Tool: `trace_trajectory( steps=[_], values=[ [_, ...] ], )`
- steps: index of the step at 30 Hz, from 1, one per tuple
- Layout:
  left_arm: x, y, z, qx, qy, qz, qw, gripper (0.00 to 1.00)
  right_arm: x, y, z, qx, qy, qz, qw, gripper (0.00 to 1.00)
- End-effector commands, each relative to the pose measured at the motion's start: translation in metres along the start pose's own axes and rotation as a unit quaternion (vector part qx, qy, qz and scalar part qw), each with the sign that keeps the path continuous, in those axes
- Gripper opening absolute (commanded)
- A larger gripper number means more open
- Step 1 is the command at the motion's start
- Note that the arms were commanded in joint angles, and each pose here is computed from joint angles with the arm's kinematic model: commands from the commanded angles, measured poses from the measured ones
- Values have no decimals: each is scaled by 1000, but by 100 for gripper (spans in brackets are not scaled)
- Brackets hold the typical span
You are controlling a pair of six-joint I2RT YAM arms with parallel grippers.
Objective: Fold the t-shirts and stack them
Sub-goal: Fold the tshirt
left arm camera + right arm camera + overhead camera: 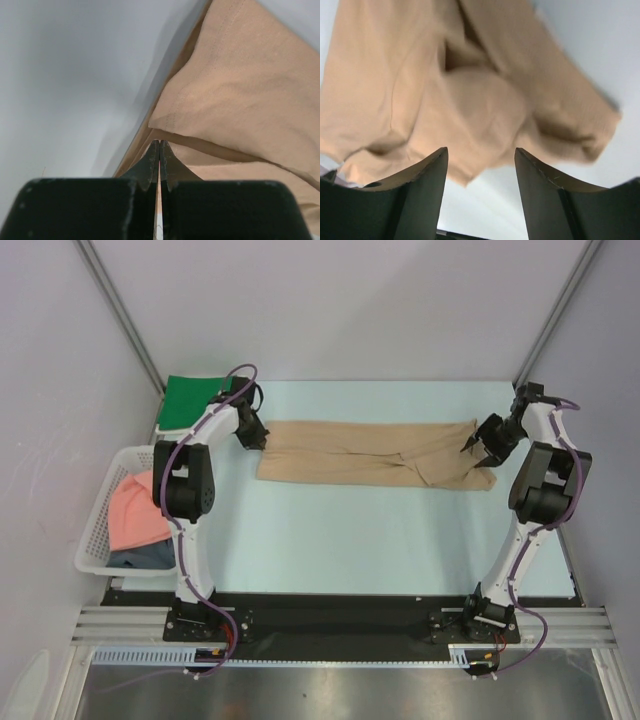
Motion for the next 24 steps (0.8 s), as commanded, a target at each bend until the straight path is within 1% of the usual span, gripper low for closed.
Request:
trace_trajectory(
  steps=[1,5,6,8,9,12,15,17,18,24],
  values=[
    [-9,-4,-10,27,-19,3,999,0,14,19,-36,-59,-47,-2,997,62],
    [-9,-4,-11,33,-18,12,999,0,36,20,-30,-69,-37,4,997,63],
    [-9,-5,-13,36,-21,18,999,0,38,19,-30,-79,-39,11,996,63],
    [-8,-3,-12,37,-24,21,999,0,50,10,-18,-84,-19,29,996,60],
    [-9,-3,-18,40,-30,21,999,0,52,10,-15,-94,-15,33,995,51],
    [-7,-2,-19,45,-30,22,998,1,49,10,-5,-109,-24,34,993,40],
    [-5,-1,-15,45,-26,24,998,0,40,10,0,-95,-35,17,995,40],
    [-4,-2,-16,51,-16,24,998,0,41,4,8,-75,-15,19,997,42],
    [-2,-3,-16,57,-14,25,998,0,40,2,7,-64,-13,20,998,45],
    [-2,-1,-18,54,-18,26,998,0,39,-10,15,-47,-11,25,999,49]
  ],
)
Point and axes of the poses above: each gripper's point midway between its finger pads, its own z axis out along the fingers, its own y axis along the line the jaws close on, x = y × z, the point moved 8 cm from there along -z, back along the fingers, and after that the axes turned 5 degrees about -z, right-handed, at the moved point
